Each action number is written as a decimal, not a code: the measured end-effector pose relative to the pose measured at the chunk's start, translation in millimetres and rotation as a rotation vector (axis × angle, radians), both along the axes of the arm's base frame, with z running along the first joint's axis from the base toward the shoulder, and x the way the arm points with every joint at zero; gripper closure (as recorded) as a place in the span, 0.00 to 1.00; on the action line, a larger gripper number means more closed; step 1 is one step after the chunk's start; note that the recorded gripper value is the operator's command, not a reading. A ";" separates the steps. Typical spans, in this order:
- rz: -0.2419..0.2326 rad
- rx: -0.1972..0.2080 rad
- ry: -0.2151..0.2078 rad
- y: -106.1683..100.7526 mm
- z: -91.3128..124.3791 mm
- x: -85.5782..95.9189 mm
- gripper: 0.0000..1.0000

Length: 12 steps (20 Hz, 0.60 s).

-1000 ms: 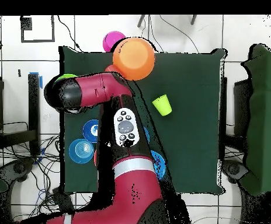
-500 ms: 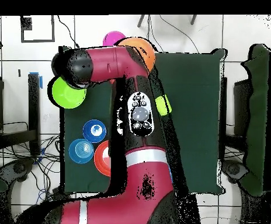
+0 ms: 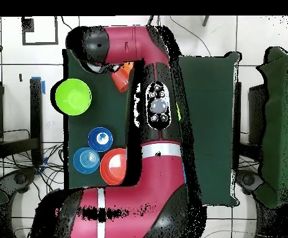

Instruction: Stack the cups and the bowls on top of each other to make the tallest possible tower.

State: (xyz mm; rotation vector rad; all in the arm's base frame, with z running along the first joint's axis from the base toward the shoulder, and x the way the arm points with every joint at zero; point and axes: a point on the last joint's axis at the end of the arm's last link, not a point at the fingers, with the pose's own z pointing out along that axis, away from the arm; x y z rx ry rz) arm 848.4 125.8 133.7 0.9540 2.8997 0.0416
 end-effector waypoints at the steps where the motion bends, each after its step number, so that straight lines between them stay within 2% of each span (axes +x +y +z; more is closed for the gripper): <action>1: -0.007 -0.011 -0.002 -6.2 -2.0 8.2 1.00; 4: -0.016 -0.025 -0.016 -13.2 -4.7 17.8 1.00; 7: -0.027 -0.038 -0.049 -21.7 -9.0 30.9 1.00; 12: -0.046 -0.042 -0.087 -31.4 -12.6 45.0 1.00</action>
